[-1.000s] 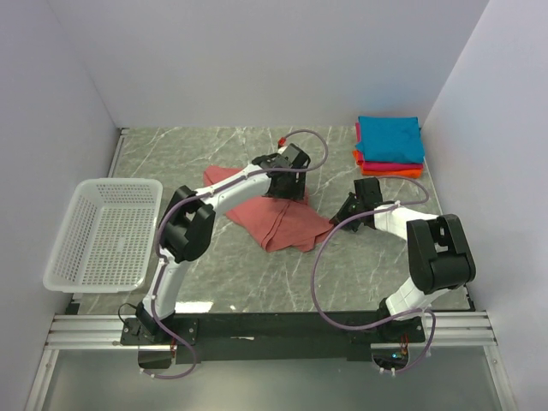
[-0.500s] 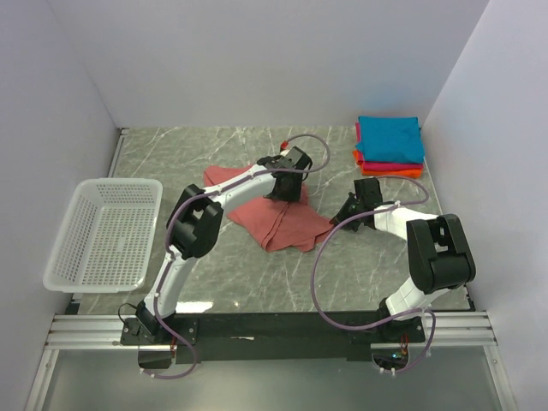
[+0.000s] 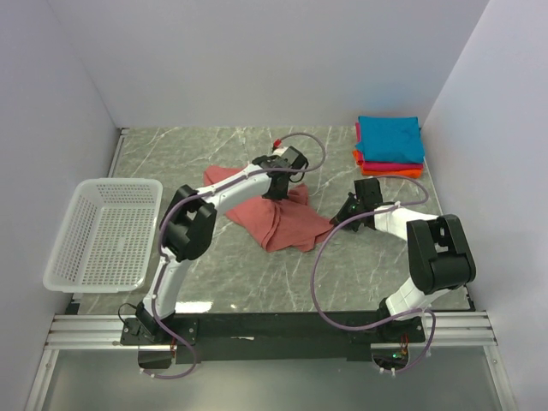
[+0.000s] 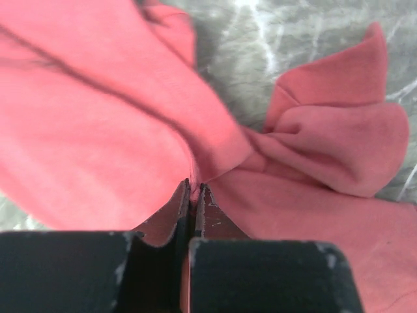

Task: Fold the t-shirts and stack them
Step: Flatten the tshirt out

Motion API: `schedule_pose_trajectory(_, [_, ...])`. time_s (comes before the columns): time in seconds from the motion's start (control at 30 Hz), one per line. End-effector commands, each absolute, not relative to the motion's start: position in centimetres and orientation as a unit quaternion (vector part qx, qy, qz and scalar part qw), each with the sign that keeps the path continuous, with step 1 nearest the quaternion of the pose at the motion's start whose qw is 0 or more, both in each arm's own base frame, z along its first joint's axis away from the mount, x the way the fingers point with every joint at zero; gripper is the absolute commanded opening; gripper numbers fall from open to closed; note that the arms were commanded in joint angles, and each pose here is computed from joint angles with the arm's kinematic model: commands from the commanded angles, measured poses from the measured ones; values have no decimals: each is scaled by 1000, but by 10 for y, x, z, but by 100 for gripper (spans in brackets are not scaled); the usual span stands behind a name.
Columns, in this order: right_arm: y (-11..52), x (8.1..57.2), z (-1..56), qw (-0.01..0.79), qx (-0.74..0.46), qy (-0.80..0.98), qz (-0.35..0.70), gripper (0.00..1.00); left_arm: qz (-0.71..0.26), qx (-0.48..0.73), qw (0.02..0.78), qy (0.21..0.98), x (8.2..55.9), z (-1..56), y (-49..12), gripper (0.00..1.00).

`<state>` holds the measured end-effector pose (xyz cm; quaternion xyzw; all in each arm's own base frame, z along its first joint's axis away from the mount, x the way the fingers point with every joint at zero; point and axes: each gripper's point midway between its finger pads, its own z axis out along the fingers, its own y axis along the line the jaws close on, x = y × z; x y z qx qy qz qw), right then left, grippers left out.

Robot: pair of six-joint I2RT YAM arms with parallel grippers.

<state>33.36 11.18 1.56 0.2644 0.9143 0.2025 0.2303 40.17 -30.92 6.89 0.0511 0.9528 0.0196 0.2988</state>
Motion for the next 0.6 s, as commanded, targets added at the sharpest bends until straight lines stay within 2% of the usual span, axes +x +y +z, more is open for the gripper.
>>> schedule_pose_trajectory(0.0, [104,330,20,244,260,915,190,12,27,9,344,939,406,118,-286,1])
schedule_pose_trajectory(0.1, [105,334,33,264,248,911,199,7,29,-16,356,934,403,135,-270,1])
schedule_pose_trajectory(0.13, [106,336,42,278,238,908,206,1,24,-34,371,928,403,152,-263,1])
schedule_pose_trajectory(0.3, [104,342,90,335,216,890,220,0,8,-80,426,901,395,205,-240,1])
schedule_pose_trajectory(0.4, [91,343,142,400,214,867,205,0,-17,-120,475,871,390,257,-221,1])
schedule_pose_trajectory(0.43, [82,346,180,447,215,845,200,0,-35,-136,500,855,385,286,-212,1])
schedule_pose_trajectory(0.5, [74,338,213,476,218,830,192,0,-52,-152,535,830,382,323,-201,1])
schedule_pose_trajectory(0.53, [63,335,259,528,222,798,185,0,-75,-162,556,812,373,352,-193,1])
schedule_pose_trajectory(0.57, [58,330,281,549,223,785,184,0,-99,-164,572,798,371,372,-193,1])
